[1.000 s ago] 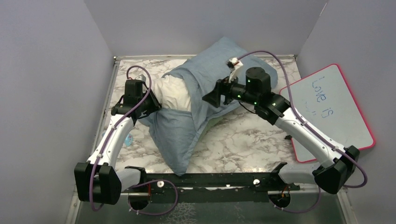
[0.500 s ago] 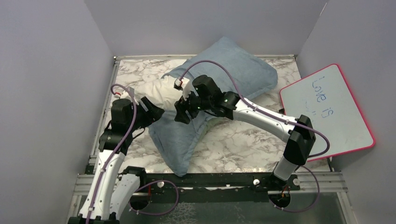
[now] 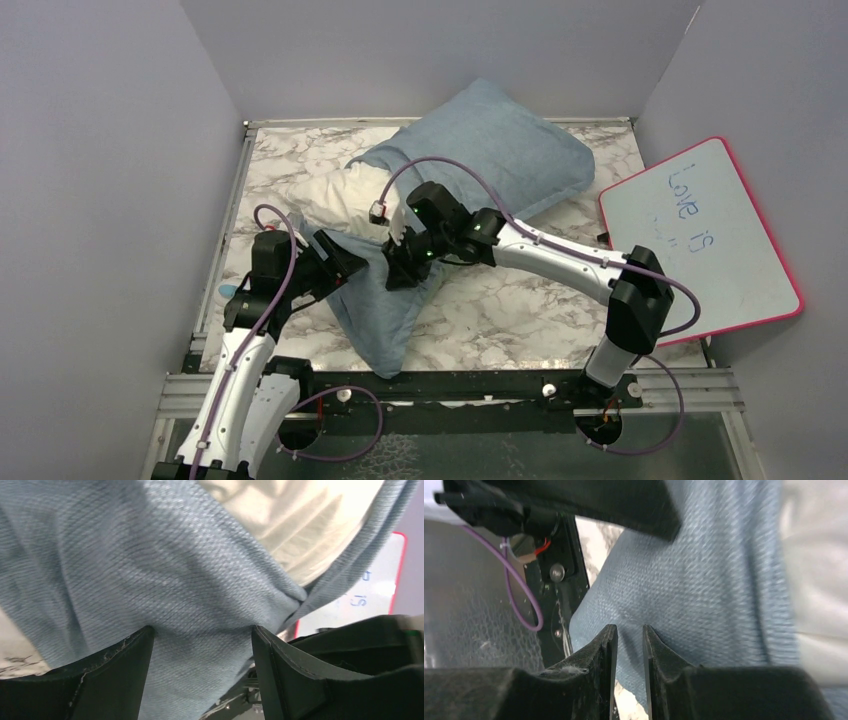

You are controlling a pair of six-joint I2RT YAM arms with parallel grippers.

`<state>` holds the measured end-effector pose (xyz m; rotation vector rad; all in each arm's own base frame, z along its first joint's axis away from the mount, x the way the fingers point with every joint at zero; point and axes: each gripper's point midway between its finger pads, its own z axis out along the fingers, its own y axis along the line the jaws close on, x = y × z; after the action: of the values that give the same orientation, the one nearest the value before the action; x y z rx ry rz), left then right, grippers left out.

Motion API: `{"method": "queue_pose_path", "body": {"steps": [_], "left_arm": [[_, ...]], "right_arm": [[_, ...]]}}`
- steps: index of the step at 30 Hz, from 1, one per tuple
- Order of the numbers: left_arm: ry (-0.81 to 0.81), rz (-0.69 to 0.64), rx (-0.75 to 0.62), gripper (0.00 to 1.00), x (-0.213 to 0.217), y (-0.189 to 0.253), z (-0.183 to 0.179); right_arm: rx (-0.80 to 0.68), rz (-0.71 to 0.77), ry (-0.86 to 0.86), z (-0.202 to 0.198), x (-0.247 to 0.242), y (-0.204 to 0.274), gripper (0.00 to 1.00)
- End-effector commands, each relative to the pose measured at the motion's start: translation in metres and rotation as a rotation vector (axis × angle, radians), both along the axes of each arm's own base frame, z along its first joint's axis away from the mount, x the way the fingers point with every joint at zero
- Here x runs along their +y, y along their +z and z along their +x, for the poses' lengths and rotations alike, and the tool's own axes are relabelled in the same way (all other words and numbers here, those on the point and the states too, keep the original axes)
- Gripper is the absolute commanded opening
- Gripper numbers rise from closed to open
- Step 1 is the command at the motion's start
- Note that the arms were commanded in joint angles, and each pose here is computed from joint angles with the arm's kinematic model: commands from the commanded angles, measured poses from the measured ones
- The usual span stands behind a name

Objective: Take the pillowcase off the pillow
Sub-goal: Remove the pillow from the pillowcase.

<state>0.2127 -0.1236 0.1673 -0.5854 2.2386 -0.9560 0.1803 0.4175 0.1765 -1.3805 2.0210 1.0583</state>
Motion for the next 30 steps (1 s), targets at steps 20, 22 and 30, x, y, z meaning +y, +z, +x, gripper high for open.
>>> {"method": "queue_pose_path", "body": {"steps": [20, 22, 30], "left_arm": [[-0.093, -0.093, -0.022, 0.13, -0.018, -0.007, -0.009], [-0.097, -0.075, -0.029, 0.13, -0.017, -0.006, -0.01], [-0.03, -0.054, -0.063, 0.15, -0.008, 0.004, -0.004]], "right_arm": [[-0.198, -0.021, -0.312, 0.074, 0.019, 0.038, 0.54], [-0.139, -0.02, -0.235, 0.058, 0.023, 0.029, 0.54], [0.025, -0.022, -0.041, 0.005, 0.012, 0.009, 0.35]]}}
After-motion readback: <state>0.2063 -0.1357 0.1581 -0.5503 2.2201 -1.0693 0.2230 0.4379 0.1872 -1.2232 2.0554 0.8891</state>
